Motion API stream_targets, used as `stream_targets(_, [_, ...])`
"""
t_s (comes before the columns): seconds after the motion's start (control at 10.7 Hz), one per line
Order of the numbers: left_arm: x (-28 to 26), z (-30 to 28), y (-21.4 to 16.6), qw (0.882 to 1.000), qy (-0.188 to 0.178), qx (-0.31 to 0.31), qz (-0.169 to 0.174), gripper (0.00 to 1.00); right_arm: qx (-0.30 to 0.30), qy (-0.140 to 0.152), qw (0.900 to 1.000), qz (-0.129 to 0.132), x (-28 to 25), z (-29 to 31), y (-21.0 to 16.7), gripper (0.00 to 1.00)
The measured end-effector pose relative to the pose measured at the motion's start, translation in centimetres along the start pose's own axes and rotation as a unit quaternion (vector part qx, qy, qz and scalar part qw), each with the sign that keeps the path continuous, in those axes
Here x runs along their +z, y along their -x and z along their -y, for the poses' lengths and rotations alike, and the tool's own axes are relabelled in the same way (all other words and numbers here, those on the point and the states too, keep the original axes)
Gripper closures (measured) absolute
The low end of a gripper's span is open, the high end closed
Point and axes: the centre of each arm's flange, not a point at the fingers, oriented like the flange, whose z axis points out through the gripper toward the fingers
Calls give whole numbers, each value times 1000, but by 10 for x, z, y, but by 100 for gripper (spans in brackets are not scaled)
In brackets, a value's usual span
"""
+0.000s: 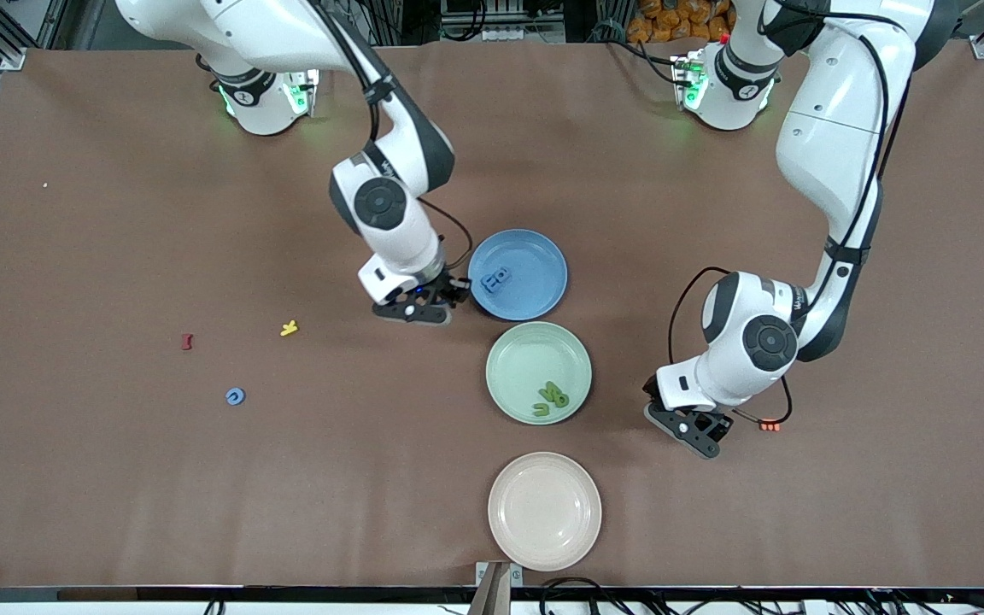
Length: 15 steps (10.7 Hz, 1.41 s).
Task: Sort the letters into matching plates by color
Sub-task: 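Place blue x on the blue plate while the left gripper lowers to B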
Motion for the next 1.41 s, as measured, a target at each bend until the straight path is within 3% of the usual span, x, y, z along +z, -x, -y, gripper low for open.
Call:
stream_targets(0.38, [11, -3, 3, 1000, 5, 8, 6, 5, -19, 0, 1000, 8, 27, 60, 53, 65])
stream_targets(0.94, [19, -5, 4, 1000, 15, -2, 4, 6, -23, -3, 1000, 14, 48, 82, 64, 62])
stream_targets(1.31, [26, -3, 3, 1000, 14, -5, -2, 10, -29, 1, 999, 16, 48, 80, 60, 9])
stream_targets(1.41, [28, -3, 3, 1000, 14, -5, -1, 10, -28, 0, 1000, 15, 46, 79, 56, 0])
